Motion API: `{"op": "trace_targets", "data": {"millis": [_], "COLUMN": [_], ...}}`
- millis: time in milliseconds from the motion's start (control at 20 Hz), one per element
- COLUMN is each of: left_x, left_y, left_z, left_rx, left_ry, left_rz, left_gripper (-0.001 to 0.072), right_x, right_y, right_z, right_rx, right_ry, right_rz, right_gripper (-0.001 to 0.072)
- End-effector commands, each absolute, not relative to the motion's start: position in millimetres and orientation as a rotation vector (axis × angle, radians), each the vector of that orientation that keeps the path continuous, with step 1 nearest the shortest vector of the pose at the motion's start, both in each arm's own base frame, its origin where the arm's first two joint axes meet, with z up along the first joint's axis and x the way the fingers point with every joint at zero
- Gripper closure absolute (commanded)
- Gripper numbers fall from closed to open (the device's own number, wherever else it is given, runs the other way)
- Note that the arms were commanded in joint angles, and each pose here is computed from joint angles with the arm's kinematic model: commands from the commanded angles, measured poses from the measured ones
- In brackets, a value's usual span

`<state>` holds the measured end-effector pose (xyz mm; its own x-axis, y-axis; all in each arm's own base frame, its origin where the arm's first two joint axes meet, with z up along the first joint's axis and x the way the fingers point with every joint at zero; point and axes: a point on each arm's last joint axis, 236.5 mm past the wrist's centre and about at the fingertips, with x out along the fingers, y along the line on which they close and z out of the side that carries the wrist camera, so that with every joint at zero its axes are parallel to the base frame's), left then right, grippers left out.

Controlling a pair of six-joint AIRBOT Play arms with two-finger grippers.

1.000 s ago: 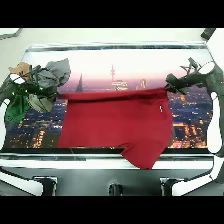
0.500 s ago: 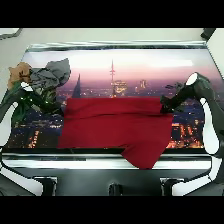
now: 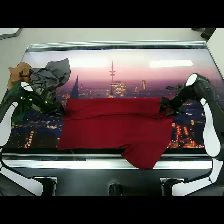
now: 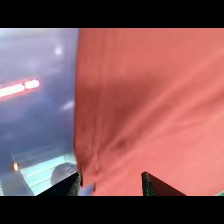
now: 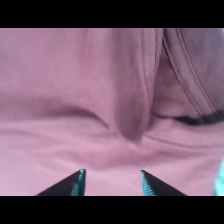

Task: Fold the shirts.

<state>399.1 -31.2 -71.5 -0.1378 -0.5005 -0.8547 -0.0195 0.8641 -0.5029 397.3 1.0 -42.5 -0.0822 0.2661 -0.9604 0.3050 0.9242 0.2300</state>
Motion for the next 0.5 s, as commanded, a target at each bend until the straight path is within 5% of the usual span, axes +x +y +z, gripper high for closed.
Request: {"op": "trace_targets", "data": {"millis": [0,450], "left_x": [393.2,261.0], "left_y": [-21.0,-9.8], "left_z": [-45.1,-89.1], "left_rx": [-0.440,-0.564], "left_ry": [1.667,1.676], "left_rz": [-0.412,-0.286], "left_gripper": [0.0252,0.0262], "right_x": [371.6,270.0], "right_y": [-27.0,-54.1], "right_z": [-15.5,-36.0], "right_rx": [0.286,0.511], "right_ry": [1.705,1.688], "right_rz": [-0.064,-0.172], "right_gripper": [0.0242,0.0242]}}
